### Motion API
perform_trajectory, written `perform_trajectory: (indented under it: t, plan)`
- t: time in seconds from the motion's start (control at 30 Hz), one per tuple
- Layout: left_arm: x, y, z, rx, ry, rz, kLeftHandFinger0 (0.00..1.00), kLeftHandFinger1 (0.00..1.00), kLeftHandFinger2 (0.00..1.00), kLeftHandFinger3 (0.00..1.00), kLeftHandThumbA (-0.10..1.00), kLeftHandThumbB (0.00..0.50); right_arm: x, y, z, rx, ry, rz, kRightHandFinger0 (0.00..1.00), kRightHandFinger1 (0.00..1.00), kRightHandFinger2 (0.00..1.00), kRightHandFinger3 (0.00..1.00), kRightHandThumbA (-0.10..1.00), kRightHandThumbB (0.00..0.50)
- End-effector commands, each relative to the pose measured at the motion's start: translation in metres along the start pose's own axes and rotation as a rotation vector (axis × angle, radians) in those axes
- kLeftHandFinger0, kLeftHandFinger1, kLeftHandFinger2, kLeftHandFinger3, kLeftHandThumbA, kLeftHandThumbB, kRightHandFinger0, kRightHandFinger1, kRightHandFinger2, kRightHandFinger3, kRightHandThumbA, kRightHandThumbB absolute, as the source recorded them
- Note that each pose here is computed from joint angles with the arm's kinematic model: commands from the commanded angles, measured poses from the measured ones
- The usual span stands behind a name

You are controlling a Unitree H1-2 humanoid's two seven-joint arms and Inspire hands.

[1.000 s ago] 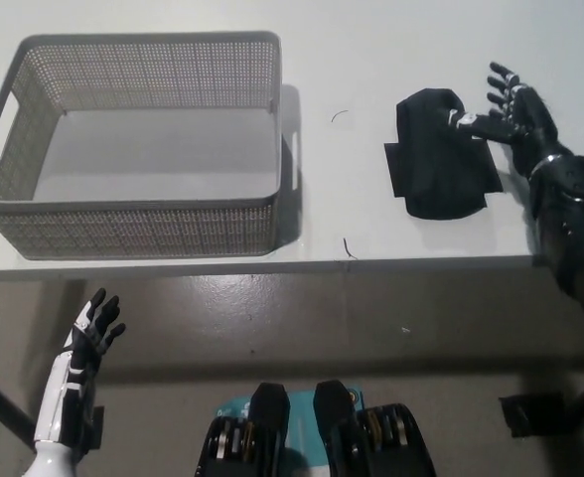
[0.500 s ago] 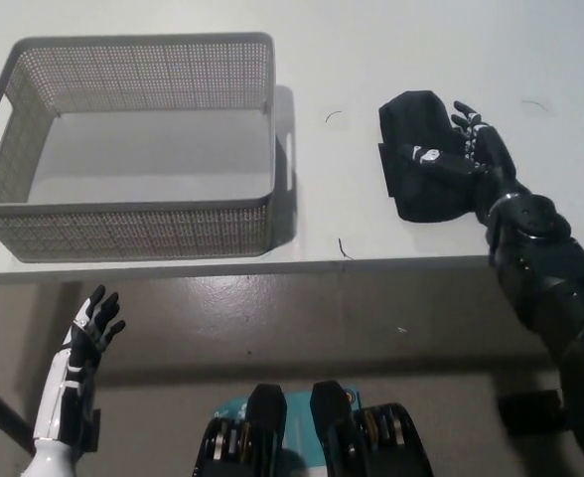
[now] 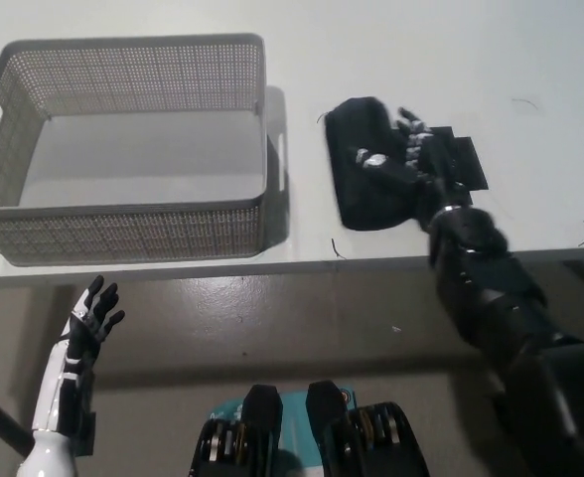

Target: Use the right hand to push the pencil case on the right hand side to the container on the left side

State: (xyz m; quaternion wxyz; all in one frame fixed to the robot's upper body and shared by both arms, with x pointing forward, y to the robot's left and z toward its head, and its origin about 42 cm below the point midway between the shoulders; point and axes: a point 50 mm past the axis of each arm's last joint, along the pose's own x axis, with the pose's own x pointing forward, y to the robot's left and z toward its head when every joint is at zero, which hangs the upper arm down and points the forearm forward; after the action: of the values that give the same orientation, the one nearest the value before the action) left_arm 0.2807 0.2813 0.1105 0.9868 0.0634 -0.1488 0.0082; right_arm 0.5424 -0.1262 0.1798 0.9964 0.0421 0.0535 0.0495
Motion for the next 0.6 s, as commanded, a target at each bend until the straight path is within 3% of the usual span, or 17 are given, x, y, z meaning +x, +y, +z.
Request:
perform_trajectory:
  t: [0.0, 0.2, 0.37, 0.57]
  plan:
    - [0.007, 0.008, 0.014, 0.025, -0.083, -0.001, 1.00, 1.00, 1.00, 1.00, 1.00, 0.148, -0.003, 0.078, 0.010, 0.084, -0.017, 0.135, 1.00, 1.00, 1.00, 1.00, 1.00, 0.228]
    - [0.009, 0.010, 0.015, 0.028, -0.088, -0.008, 1.00, 1.00, 1.00, 1.00, 1.00, 0.132, -0.011, 0.125, 0.017, 0.133, -0.039, 0.195, 1.00, 1.00, 1.00, 1.00, 1.00, 0.230]
    - [0.011, 0.008, 0.016, 0.031, -0.088, -0.012, 1.00, 1.00, 1.00, 1.00, 1.00, 0.145, -0.019, 0.157, 0.019, 0.237, -0.041, 0.259, 1.00, 1.00, 1.00, 1.00, 1.00, 0.201]
    - [0.012, 0.011, 0.017, 0.034, -0.092, -0.010, 1.00, 1.00, 1.00, 1.00, 1.00, 0.138, -0.021, 0.156, 0.015, 0.207, -0.048, 0.251, 1.00, 1.00, 1.00, 1.00, 1.00, 0.214]
